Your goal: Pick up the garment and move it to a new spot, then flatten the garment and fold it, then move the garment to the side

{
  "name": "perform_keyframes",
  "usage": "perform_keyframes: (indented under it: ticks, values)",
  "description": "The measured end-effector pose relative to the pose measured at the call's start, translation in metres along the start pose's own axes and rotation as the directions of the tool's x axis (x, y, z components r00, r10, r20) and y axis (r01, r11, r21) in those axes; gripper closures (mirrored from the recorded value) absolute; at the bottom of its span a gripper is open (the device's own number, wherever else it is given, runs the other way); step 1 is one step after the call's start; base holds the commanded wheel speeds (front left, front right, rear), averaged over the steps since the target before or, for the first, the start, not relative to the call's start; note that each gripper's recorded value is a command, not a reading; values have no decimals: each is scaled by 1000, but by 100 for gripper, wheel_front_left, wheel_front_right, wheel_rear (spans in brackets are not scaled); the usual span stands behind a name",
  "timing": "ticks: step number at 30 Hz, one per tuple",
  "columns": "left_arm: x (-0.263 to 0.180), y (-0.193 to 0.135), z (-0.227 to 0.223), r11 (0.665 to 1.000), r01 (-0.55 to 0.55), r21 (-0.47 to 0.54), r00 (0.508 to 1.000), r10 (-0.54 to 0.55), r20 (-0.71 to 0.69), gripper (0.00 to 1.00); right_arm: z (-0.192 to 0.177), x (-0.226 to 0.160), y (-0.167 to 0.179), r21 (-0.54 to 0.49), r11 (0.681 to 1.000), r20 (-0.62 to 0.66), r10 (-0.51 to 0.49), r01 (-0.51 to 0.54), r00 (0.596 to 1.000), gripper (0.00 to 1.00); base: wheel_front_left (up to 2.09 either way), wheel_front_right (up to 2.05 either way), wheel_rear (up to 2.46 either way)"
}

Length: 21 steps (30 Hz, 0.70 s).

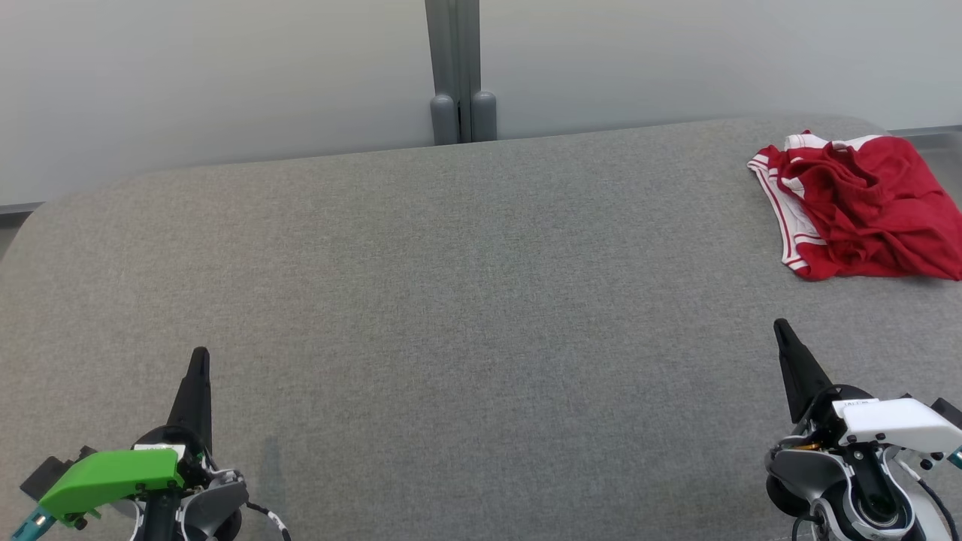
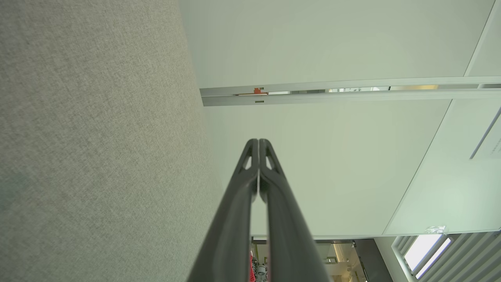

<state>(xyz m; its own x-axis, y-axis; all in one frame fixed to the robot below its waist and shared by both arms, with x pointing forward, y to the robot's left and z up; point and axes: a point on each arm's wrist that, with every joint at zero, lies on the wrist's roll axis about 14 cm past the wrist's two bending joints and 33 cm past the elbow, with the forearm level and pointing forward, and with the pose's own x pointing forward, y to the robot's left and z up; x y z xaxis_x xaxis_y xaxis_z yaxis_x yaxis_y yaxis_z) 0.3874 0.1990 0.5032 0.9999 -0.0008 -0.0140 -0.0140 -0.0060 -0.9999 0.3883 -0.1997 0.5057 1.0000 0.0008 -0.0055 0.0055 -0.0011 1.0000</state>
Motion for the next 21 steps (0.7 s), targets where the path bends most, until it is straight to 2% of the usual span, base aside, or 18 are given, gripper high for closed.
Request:
perform_keyframes:
  ticks: [21]
  values:
    - [0,0,0,1000,0,0,1000,0,0,100,0,0,0,0,1000,0,0,0,1000,100,0,0,0]
